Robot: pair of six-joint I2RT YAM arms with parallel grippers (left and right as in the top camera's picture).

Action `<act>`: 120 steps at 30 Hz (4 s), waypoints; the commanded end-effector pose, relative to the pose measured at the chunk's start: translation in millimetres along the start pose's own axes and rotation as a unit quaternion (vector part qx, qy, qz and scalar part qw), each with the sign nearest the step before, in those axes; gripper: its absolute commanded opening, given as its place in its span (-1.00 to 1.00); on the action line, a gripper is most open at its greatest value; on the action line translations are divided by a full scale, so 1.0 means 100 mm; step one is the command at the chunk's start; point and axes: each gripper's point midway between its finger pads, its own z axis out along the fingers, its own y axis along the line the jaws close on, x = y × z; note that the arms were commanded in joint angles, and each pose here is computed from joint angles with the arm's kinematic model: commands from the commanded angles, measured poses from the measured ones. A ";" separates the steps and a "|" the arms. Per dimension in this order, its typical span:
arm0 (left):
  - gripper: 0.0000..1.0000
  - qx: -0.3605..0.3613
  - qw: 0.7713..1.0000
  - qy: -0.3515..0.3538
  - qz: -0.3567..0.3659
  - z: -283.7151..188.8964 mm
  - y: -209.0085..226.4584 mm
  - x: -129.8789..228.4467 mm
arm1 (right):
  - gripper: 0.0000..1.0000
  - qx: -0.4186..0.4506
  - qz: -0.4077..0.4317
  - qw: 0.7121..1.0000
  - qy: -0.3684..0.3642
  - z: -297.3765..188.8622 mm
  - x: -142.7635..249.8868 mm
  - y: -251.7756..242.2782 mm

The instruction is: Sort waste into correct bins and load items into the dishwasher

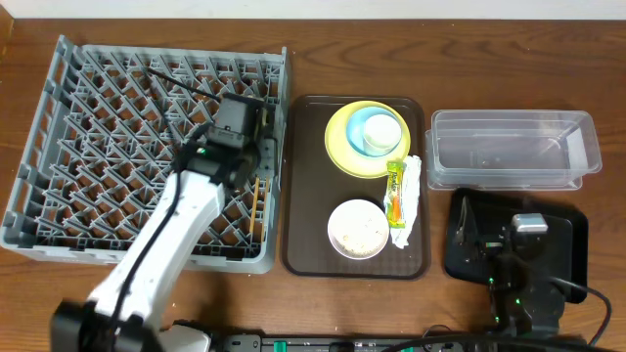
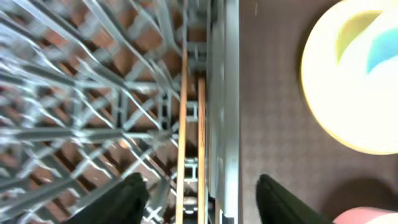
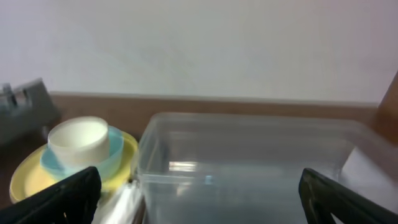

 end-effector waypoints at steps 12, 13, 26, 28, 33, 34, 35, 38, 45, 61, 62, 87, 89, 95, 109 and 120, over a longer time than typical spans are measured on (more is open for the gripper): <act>0.72 -0.100 0.971 -0.216 -0.036 -1.33 0.47 -0.56 | 0.99 -0.091 0.008 0.996 -0.022 -0.08 -0.36 0.33; 0.74 -0.111 0.968 -0.221 -0.040 -1.36 0.51 -0.56 | 0.99 -0.091 0.011 0.996 -0.006 -0.10 -0.41 0.33; 0.81 -0.146 0.975 -0.164 -0.038 -1.26 0.64 -0.30 | 0.99 -0.105 0.029 0.953 0.281 0.24 -1.17 0.38; 0.81 -0.149 0.976 -0.155 -0.035 -1.25 0.65 -0.26 | 0.99 -0.118 0.039 0.942 0.310 0.36 -1.28 0.43; 0.82 -0.150 0.976 -0.152 -0.035 -1.25 0.65 -0.24 | 0.99 -0.211 0.118 0.895 0.374 0.37 -1.34 0.79; 0.82 -0.150 0.976 -0.152 -0.035 -1.25 0.65 -0.24 | 0.98 -0.235 0.115 0.885 0.385 0.33 -1.30 0.85; 0.82 -0.150 0.976 -0.152 -0.035 -1.25 0.65 -0.24 | 0.96 -0.235 0.115 0.876 0.405 0.29 -1.21 0.85; 0.82 -0.150 0.976 -0.152 -0.035 -1.25 0.65 -0.24 | 0.53 -0.137 0.154 0.846 0.493 0.17 -0.82 0.64; 0.83 -0.150 0.976 -0.152 -0.035 -1.25 0.65 -0.24 | -0.31 0.025 0.186 0.765 0.616 -0.29 0.14 0.30; 0.83 -0.150 0.976 -0.152 -0.035 -1.25 0.65 -0.24 | -0.37 0.128 0.112 0.778 0.605 -0.33 1.42 0.23; 0.83 -0.150 0.976 -0.152 -0.035 -1.25 0.65 -0.24 | -0.38 0.125 0.111 0.780 0.603 -0.30 1.45 0.24; 0.84 -0.150 0.976 -0.152 -0.035 -1.25 0.65 -0.24 | -0.98 -0.042 0.006 0.808 0.588 -0.07 1.56 0.82; 0.84 -0.150 0.976 -0.152 -0.035 -1.25 0.65 -0.24 | -0.97 -0.047 0.005 0.812 0.582 -0.04 1.55 0.85; 0.84 -0.150 0.976 -0.152 -0.035 -1.25 0.65 -0.24 | -0.96 -0.048 0.006 0.813 0.580 -0.03 1.54 0.85; 0.84 -0.150 0.976 -0.152 -0.035 -1.25 0.65 -0.24 | -0.22 -0.075 0.008 0.810 0.582 0.11 0.81 0.99; 0.84 -0.150 0.976 -0.152 -0.035 -1.25 0.65 -0.24 | -0.23 -0.331 -0.097 0.755 0.557 -0.24 0.63 2.08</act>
